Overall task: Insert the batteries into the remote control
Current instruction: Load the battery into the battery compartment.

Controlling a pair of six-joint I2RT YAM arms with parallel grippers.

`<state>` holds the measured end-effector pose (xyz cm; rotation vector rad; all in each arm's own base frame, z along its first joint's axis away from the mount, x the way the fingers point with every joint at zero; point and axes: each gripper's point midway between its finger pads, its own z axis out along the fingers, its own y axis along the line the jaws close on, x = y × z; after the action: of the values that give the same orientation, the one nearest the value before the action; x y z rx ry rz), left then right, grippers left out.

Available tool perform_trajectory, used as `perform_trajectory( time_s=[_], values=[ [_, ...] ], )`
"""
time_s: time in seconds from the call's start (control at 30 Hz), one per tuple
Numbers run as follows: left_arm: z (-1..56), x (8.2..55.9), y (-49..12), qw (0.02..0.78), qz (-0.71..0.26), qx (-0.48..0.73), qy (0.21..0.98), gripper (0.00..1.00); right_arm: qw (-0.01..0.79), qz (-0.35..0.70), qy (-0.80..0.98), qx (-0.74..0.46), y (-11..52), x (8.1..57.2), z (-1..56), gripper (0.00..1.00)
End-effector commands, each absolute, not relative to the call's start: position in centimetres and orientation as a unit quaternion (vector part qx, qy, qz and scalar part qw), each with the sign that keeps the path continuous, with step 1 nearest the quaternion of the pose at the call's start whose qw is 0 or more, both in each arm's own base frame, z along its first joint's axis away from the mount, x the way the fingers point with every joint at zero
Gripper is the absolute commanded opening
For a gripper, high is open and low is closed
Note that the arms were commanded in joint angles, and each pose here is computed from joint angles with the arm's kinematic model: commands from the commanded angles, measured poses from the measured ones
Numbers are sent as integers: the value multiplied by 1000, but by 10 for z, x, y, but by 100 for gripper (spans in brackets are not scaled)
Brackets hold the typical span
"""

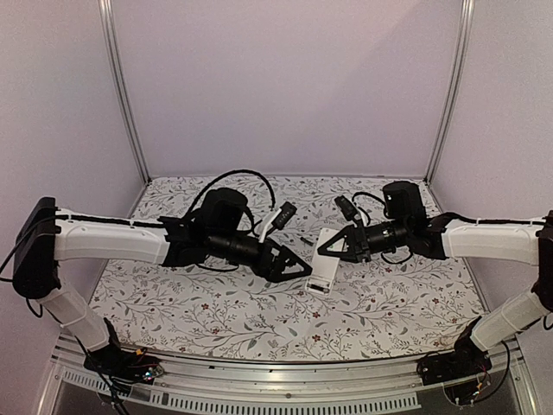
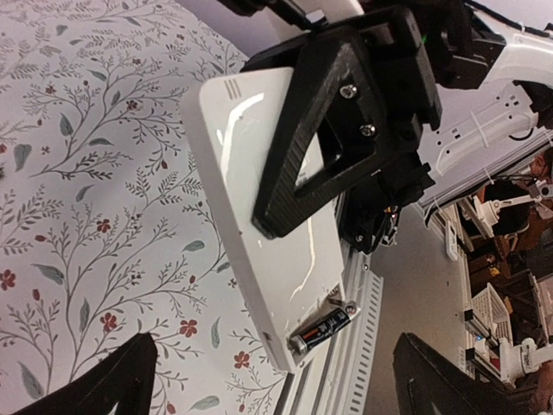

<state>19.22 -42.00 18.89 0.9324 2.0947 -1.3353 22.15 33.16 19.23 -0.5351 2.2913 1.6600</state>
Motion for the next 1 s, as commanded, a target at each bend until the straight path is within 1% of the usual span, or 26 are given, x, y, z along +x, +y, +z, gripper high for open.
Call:
perform_trajectory(
  time_s=[0.0, 0.13, 0.4, 0.53, 0.83, 0.97],
  values=[
    [188, 177, -438, 207, -521, 334, 757, 93, 151, 576, 782, -183, 337, 234, 205, 0],
    [181, 172, -445, 199, -518, 337, 761, 90, 152, 575, 784, -179, 337, 235, 205, 0],
    [178, 158, -458, 193, -505, 361, 760, 88, 148, 568, 792, -166, 336, 238, 197, 0],
    [177, 156, -462, 191, -503, 366, 760, 84, 146, 566, 796, -160, 335, 240, 194, 0],
    [169, 158, -469, 188, -485, 372, 769, 83, 148, 561, 800, -150, 334, 242, 191, 0],
    [166, 156, -471, 184, -484, 375, 769, 76, 146, 558, 804, -144, 332, 243, 187, 0]
  ],
)
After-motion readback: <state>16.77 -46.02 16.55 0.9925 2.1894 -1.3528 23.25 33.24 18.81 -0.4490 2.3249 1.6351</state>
